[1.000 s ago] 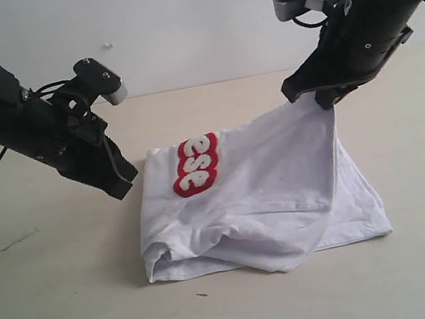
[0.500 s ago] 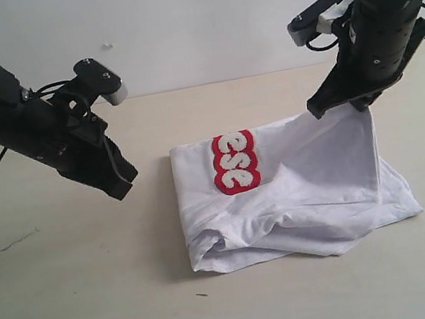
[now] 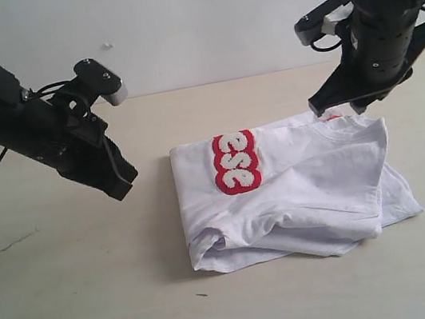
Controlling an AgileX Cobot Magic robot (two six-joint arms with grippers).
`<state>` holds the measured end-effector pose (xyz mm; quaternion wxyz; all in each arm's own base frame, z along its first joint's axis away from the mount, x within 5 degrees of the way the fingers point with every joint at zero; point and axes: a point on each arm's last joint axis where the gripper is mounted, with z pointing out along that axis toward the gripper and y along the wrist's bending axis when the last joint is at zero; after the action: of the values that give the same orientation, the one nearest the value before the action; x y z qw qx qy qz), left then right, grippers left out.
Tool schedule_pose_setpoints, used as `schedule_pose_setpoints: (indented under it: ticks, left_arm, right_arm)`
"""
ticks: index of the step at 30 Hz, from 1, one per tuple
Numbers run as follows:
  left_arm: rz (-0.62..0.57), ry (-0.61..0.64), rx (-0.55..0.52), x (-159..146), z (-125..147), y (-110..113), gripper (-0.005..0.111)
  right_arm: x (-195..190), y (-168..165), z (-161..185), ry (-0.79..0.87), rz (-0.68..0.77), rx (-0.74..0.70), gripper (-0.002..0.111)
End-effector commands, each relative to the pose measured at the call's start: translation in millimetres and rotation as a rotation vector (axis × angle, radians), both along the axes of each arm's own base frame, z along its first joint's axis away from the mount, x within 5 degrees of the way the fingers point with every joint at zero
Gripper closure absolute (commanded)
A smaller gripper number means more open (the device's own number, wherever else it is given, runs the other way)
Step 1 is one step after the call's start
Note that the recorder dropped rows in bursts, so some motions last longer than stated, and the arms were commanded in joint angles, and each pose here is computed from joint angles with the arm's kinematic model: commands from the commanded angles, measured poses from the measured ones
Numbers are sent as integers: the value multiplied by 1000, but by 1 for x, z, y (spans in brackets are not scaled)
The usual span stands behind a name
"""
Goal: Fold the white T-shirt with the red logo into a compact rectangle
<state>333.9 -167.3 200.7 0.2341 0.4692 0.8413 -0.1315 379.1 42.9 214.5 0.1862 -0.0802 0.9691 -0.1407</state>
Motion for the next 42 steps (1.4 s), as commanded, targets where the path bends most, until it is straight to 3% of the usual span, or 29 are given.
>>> schedule_pose_setpoints:
  ticks: [1,5,8,11,19,22,25,28,30,33,37,42]
  left_arm:
    - [-3,9,-6,-2,2,1,107]
    - [-6,26,-10,-4,2,0,107]
    - [-1,16,-11,-3,2,0,107]
    - [-3,15,-10,-3,2,0,107]
    - [2,3,-11,-2,3,0,107]
    - [7,-6,-12,-1,3,0,107]
    - [5,-7,-9,-1,3,0,107]
    - [5,-7,-9,-1,3,0,107]
    - [5,-7,-9,-1,3,0,107]
    - [4,-5,-9,-1,3,0,107]
    - [0,2,-8,-2,3,0,107]
    - [-4,21,-10,-3,2,0,107]
  right_arm:
    - [10,9,-4,-74,80,63,77]
    - [25,5,-35,-18,50,-7,81]
    - [37,5,-63,71,60,-44,95]
    - [56,11,-89,49,89,-24,108]
    - [93,22,-131,-30,120,26,108]
    - [97,23,-124,-46,108,36,108]
    - [97,24,-95,-101,104,52,106]
    - [89,21,-68,-70,98,39,86]
    - [85,13,-63,-35,65,26,80]
    - [77,-1,-63,74,49,14,84]
    - [70,-14,-80,186,65,151,108]
    - [76,-21,-111,189,46,160,108]
